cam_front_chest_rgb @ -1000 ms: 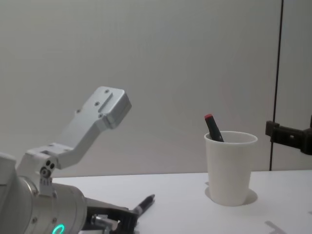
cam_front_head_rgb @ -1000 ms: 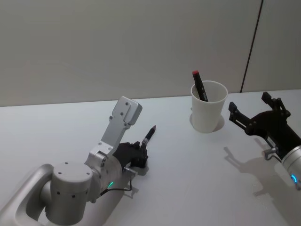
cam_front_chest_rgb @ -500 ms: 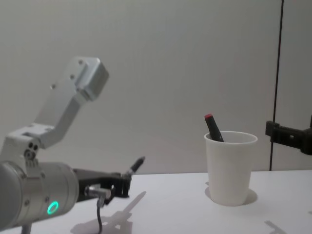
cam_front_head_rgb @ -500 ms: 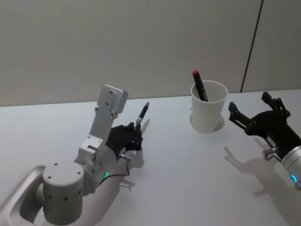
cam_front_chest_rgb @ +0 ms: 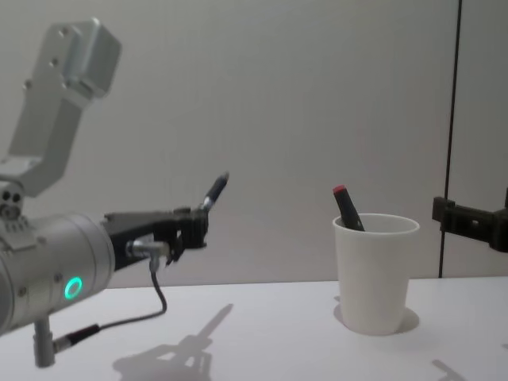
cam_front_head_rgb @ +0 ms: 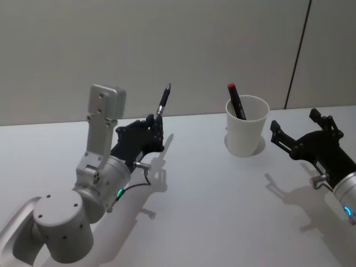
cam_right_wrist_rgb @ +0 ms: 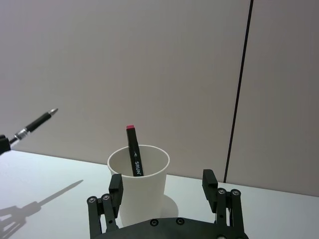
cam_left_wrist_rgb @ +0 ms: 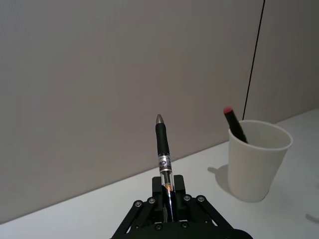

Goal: Place the pen into the pen holder.

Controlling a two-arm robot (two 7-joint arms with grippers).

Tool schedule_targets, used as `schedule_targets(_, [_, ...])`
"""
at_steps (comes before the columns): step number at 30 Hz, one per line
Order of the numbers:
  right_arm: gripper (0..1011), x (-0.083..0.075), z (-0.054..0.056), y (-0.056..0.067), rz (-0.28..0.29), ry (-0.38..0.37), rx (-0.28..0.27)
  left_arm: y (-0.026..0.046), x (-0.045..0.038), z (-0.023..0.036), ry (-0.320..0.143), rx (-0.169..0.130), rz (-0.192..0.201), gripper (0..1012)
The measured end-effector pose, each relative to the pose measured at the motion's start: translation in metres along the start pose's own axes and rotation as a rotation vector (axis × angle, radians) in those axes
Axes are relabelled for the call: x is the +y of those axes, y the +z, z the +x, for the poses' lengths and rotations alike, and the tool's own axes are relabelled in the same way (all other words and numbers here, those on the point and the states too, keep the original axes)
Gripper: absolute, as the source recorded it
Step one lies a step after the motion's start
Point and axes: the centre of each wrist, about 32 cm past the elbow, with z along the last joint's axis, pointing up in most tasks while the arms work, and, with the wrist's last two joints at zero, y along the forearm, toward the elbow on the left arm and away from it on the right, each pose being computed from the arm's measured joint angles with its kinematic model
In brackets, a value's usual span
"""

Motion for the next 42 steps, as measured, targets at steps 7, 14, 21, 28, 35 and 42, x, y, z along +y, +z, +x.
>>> schedule_targets(7, [1001,0.000,0.000,0.000,0.000,0.000,0.000,0.0024,0.0011,0.0044,-0.063,0.038,-0.097,138])
schedule_targets(14, [1001,0.000,0.000,0.000,0.000,0.000,0.000,0.0053,0.0005,0.0086,-0.154,0.067,-0.169,138])
schedule_targets(21, [1001,0.000,0.000,0.000,0.000,0.000,0.000,0.0072,-0.0017,0.0116,-0.251,0.087,-0.211,138])
schedule_targets(28, [1001,0.000,0.000,0.000,0.000,0.000,0.000,0.0085,-0.0052,0.0138,-0.351,0.104,-0.233,138])
schedule_targets(35, [1002,0.000,0.000,0.000,0.000,0.000,0.000,0.0091,-0.0101,0.0149,-0.457,0.116,-0.241,136])
schedule_targets(42, [1001,0.000,0.000,0.000,0.000,0.000,0.000,0.0081,-0.0167,0.0156,-0.561,0.119,-0.230,138])
